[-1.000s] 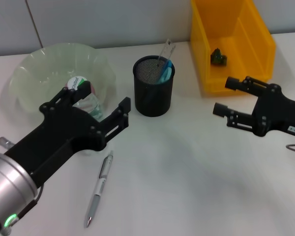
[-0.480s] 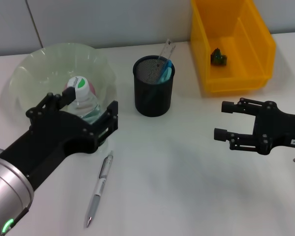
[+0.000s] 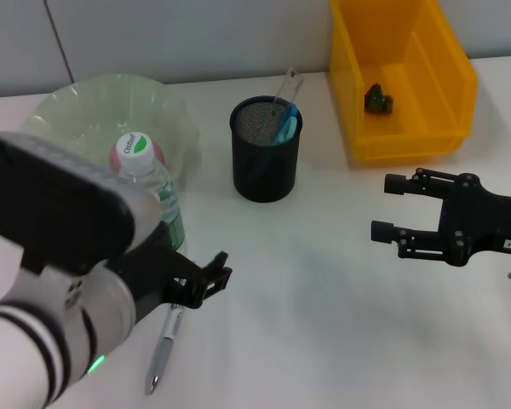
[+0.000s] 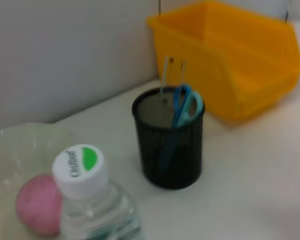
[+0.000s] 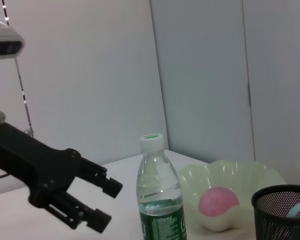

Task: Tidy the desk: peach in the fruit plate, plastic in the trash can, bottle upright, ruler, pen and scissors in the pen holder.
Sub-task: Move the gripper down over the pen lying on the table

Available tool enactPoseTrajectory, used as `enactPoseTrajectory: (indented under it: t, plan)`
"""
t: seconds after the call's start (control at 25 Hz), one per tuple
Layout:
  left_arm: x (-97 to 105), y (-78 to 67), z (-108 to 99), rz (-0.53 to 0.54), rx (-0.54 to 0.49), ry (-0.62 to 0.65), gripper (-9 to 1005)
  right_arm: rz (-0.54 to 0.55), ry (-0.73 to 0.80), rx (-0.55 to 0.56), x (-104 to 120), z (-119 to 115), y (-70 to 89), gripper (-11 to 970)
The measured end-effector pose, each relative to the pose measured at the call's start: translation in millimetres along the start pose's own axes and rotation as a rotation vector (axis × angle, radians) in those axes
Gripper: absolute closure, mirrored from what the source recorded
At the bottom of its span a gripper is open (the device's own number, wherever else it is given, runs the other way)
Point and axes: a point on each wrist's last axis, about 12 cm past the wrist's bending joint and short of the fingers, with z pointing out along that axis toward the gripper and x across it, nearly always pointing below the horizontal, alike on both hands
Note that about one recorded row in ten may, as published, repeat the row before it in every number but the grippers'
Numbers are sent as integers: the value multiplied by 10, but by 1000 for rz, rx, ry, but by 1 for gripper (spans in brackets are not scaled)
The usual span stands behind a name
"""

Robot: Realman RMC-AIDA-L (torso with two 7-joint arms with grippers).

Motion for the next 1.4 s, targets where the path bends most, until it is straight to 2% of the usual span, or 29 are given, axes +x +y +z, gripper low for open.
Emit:
enactPoseTrajectory:
  t: [0.12, 0.16, 0.2, 0.6, 0.92, 1.12, 1.24, 1.32, 1.4]
  plan:
    - [-56, -13, 41, 31, -15, 45, 184, 1, -1, 0, 3, 2, 1, 196]
    - [-130, 63, 72, 8, 61, 77, 184, 2, 0, 1, 6, -1, 3, 196]
    - [-144, 68, 77, -2, 81, 80, 184, 3, 0, 3, 10, -8, 5, 196]
    - [-193, 94, 240, 7, 96, 162, 184, -5, 9, 16, 7, -44, -5, 196]
    - [-271, 191, 261, -50, 129, 206, 183, 0, 12, 21, 40, -79, 24, 196]
    - [-299, 190, 288, -72, 123, 242, 183, 1, 15, 26, 50, -90, 26, 196]
    - [-284, 199, 350, -99, 115, 267, 183, 1, 17, 30, 60, -94, 28, 196]
    - [-235, 229, 485, -152, 91, 313, 184, 2, 18, 32, 65, -92, 27, 196]
    - [-213, 241, 537, -175, 80, 333, 184, 2, 22, 38, 70, -91, 21, 196]
